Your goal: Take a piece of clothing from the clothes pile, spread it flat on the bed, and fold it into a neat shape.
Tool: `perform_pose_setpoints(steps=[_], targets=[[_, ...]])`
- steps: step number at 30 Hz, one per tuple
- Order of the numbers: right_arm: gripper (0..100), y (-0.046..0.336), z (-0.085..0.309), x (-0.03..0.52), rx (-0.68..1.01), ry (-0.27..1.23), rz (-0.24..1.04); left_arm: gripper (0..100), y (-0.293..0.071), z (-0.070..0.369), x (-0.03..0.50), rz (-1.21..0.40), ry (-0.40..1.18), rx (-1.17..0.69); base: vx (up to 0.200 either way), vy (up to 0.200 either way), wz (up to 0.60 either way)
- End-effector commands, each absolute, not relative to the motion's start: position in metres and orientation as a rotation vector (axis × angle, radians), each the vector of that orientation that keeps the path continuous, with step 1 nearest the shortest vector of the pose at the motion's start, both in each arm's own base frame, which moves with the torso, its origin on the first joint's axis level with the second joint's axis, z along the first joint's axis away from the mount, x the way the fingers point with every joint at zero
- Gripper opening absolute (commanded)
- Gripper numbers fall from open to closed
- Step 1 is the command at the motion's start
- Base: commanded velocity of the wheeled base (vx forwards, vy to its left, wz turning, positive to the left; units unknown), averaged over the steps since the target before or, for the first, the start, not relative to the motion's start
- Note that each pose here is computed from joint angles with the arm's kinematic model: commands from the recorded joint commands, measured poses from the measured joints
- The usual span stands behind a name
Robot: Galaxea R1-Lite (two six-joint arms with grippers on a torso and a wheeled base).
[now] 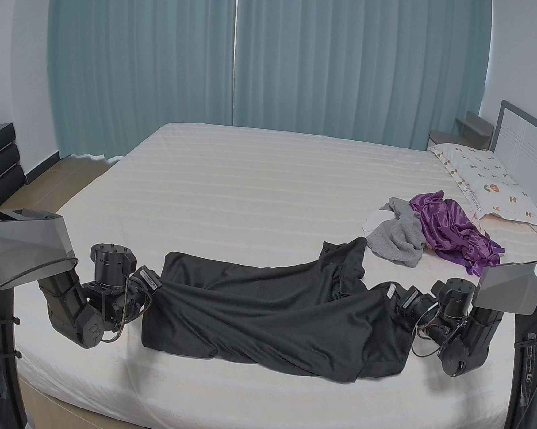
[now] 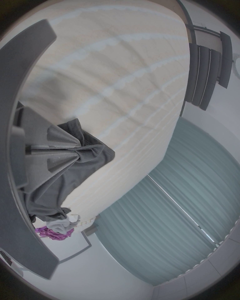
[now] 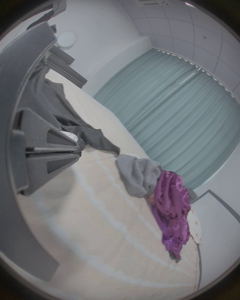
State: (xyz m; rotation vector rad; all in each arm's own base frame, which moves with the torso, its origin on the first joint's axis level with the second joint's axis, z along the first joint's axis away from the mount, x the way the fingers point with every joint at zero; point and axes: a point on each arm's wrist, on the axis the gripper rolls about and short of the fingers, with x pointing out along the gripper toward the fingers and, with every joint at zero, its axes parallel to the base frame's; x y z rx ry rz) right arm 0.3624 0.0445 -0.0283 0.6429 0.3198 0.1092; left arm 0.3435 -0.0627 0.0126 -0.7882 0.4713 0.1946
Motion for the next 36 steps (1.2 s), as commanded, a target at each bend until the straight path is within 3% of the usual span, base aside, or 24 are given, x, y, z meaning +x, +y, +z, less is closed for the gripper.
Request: perform_pose_setpoints(steps=[1, 11, 20, 21, 22, 23, 30, 36], targets=[[0, 0.043, -0.028, 0.395, 0.643, 0.193, 0.07, 0, -0.061, -0.002, 0.364, 0.211, 0.398, -0.826, 0.0, 0.0, 0.0], [0, 0.045, -0.037, 0.436, 0.639, 0.084, -0.06, 0, -0.046, -0.005, 0.385, 0.244, 0.309, -0.964, 0.0, 0.0, 0.0], [0, 0.043, -0.055, 0.439, 0.634, 0.1, -0.085, 0, -0.049, -0.008, 0.386, 0.224, 0.308, -0.975, 0.0, 0.0, 0.0], [100, 0.043, -0.056, 0.438, 0.633, 0.107, -0.085, 0, -0.049, -0.009, 0.385, 0.225, 0.309, -0.973, 0.0, 0.0, 0.0], [100, 0.043, -0.056, 0.436, 0.633, 0.116, -0.078, 0, -0.049, -0.008, 0.385, 0.225, 0.309, -0.973, 0.0, 0.0, 0.0], [100, 0.043, -0.055, 0.435, 0.637, 0.12, -0.075, 100, -0.049, -0.008, 0.385, 0.225, 0.309, -0.973, 0.0, 0.0, 0.0], [100, 0.041, -0.034, 0.408, 0.675, 0.156, 0.002, 100, -0.049, -0.007, 0.376, 0.232, 0.328, -0.967, 0.0, 0.0, 0.0], [100, 0.027, 0.008, 0.371, 0.718, 0.158, 0.019, 100, -0.045, 0.026, 0.344, 0.192, 0.337, -0.973, 0.0, 0.0, 0.0]])
